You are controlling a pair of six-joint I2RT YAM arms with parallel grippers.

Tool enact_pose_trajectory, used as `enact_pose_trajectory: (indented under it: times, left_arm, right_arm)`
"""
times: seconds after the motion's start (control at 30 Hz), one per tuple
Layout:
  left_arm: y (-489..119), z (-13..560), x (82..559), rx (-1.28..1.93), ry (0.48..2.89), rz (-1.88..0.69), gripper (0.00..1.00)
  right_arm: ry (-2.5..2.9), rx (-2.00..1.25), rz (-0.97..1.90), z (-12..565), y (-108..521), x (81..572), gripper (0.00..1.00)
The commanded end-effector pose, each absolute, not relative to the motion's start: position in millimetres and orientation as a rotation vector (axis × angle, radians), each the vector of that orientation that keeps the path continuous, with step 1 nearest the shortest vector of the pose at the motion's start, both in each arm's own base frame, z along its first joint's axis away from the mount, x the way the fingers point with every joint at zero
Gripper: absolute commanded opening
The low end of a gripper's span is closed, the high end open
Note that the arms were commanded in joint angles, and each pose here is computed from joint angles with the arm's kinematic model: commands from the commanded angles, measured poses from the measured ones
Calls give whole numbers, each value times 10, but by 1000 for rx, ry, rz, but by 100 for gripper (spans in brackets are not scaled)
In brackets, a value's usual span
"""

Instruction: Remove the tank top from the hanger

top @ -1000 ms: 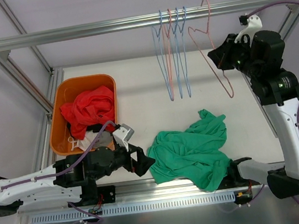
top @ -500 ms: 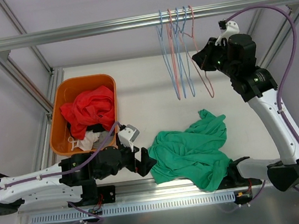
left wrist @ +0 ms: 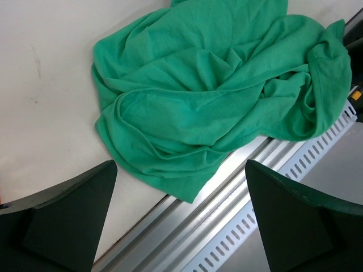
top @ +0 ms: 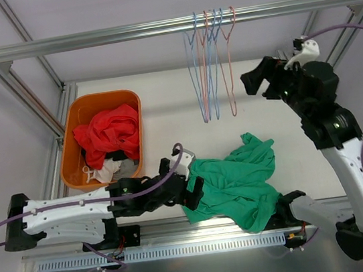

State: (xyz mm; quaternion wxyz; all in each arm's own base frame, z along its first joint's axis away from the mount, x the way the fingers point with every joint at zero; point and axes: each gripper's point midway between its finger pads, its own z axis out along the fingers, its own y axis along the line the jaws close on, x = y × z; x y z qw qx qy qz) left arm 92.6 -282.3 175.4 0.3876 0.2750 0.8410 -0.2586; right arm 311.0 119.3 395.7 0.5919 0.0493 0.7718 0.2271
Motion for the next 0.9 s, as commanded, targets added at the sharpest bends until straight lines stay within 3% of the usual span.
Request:
enact_pose_trajectory:
  times: [0.0, 0.2, 0.4, 0.73, 0.87]
  left_arm:
    - [-3140, 1787, 967, 718, 2145, -633, 99]
    - [-3711, 1457, 902, 850, 2195, -628, 99]
    - [-4197, 1150, 1004, 928, 2206, -554, 99]
    - [-4768, 727, 1322, 994, 2269, -545, 99]
    - [-4752, 137, 1307, 1006, 2373, -448, 99]
  right_arm:
    - [1684, 162, 386, 4245, 727, 2605, 99]
    - [1564, 154, 367, 4299, 358, 1686, 99]
    - [1540, -12, 472, 4196, 456, 1090, 99]
    - [1516, -135, 540, 4085, 481, 533, 100]
    - [1513, -184, 598, 4047, 572, 427, 100]
